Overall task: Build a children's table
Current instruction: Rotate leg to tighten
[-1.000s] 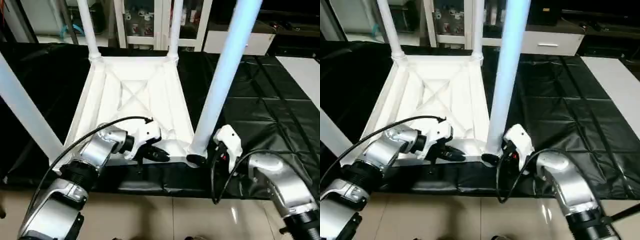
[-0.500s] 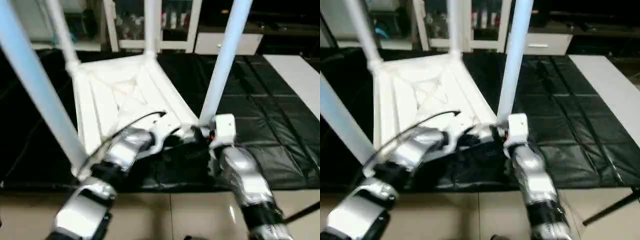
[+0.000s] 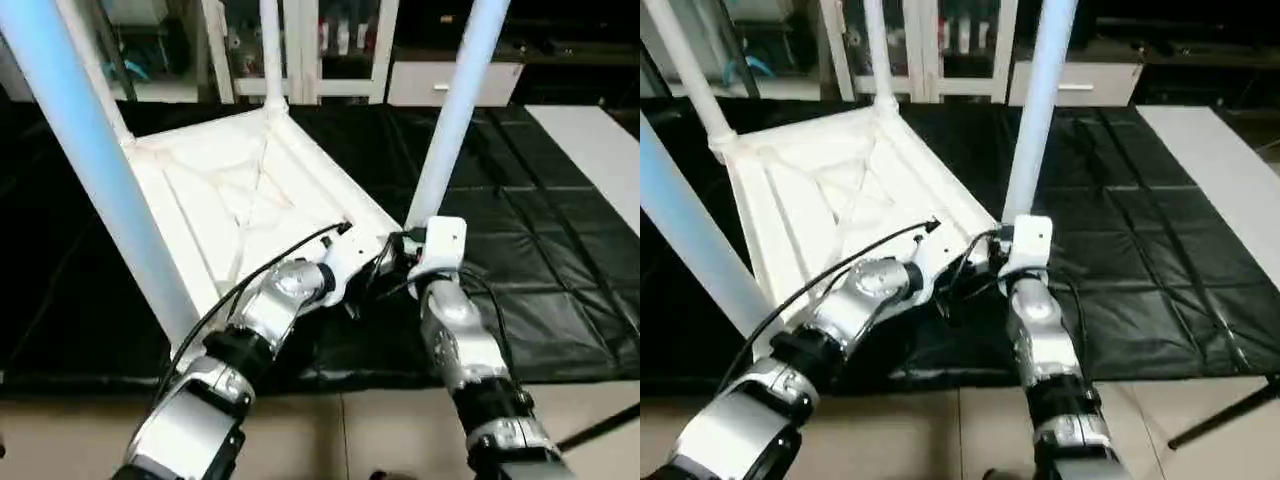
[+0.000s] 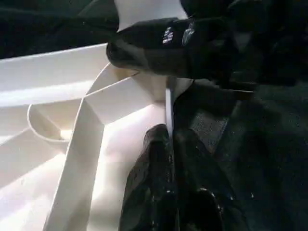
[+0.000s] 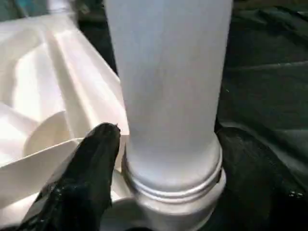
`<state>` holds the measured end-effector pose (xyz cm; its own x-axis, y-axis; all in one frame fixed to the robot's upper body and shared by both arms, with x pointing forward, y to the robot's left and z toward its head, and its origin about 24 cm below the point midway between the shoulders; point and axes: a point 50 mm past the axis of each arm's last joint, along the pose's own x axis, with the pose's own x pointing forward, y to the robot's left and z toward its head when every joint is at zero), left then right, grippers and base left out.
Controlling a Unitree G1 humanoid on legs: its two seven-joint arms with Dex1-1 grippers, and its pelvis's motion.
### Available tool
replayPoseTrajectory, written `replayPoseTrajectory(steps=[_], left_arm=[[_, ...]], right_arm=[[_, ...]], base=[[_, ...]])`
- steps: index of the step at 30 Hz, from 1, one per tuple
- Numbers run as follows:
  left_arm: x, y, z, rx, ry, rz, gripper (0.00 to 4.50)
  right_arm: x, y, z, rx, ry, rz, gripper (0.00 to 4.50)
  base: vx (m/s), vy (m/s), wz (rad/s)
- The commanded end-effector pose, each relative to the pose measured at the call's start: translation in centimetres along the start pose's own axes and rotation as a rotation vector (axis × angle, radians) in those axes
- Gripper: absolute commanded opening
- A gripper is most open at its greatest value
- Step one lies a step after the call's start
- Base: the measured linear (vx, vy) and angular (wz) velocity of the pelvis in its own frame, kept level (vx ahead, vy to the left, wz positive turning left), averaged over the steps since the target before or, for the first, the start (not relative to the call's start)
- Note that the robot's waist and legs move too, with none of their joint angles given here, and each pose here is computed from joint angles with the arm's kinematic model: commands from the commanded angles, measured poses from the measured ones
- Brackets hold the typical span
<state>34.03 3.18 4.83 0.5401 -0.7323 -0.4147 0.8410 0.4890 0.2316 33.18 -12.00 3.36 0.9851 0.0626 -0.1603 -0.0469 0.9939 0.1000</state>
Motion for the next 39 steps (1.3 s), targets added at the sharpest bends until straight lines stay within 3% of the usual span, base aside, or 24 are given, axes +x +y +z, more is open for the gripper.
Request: replayPoseTrajectory(steps=[1,5,8,11,15,19,23,28,31,32,39], left_arm=[[-0.2,-1.1,-1.3,0.001,-0.008,-0.094,0.0],[-0.8,-0.7,-1.8,0.016,-0.01,-0.133,0.0],[-1.8,-0.4,-1.9,0.117,-0.033,-0.242,0.0],[-2.6,-0.1,-2.4,0.18,-0.022,-0.319,0.0],[-3.7,0.4,-3.2,0.164,-0.007,-0.397,0.0],[-5.1,0.7,-3.6,0.136,-0.029,-0.497,0.0],[-6.0,0.3,-3.8,0.111,-0.068,-0.579,0.0],[-6.4,-0.4,-3.7,0.099,-0.122,-0.634,0.0],[-6.3,-0.2,-3.2,0.121,-0.177,-0.564,0.0],[-6.2,-0.1,-3.0,0.121,-0.196,-0.544,0.28],[-8.4,0.7,-1.1,0.051,-0.413,-0.381,0.78]], right_arm=[[-0.7,1.0,2.0,-0.037,-0.095,0.103,3.54],[-2.2,-0.6,2.3,-0.131,-0.096,0.103,3.66],[-4.8,-2.0,2.4,-0.134,-0.085,0.183,3.66],[-7.0,-2.3,1.8,-0.172,-0.035,0.297,3.66],[-9.6,-3.1,1.4,-0.198,0.024,0.444,3.66],[-11.5,-5.3,1.2,-0.223,0.097,0.518,3.66],[-11.7,-6.4,2.0,-0.235,0.102,0.53,3.66],[-11.4,-6.3,2.8,-0.223,0.087,0.536,3.66],[-11.3,-5.7,2.7,-0.204,0.081,0.551,3.66],[-11.3,-5.5,2.7,-0.196,0.08,0.556,3.73],[-11.7,-4.6,2.2,-0.136,0.048,0.539,3.75]], base=[[0.0,0.0,0.0],[0.0,0.0,0.0],[0.0,0.0,0.0],[0.0,0.0,0.0],[0.0,0.0,0.0],[0.0,0.0,0.0],[0.0,0.0,0.0],[0.0,0.0,0.0],[0.0,0.0,0.0],[0.0,0.0,0.0],[0.0,0.0,0.0]])
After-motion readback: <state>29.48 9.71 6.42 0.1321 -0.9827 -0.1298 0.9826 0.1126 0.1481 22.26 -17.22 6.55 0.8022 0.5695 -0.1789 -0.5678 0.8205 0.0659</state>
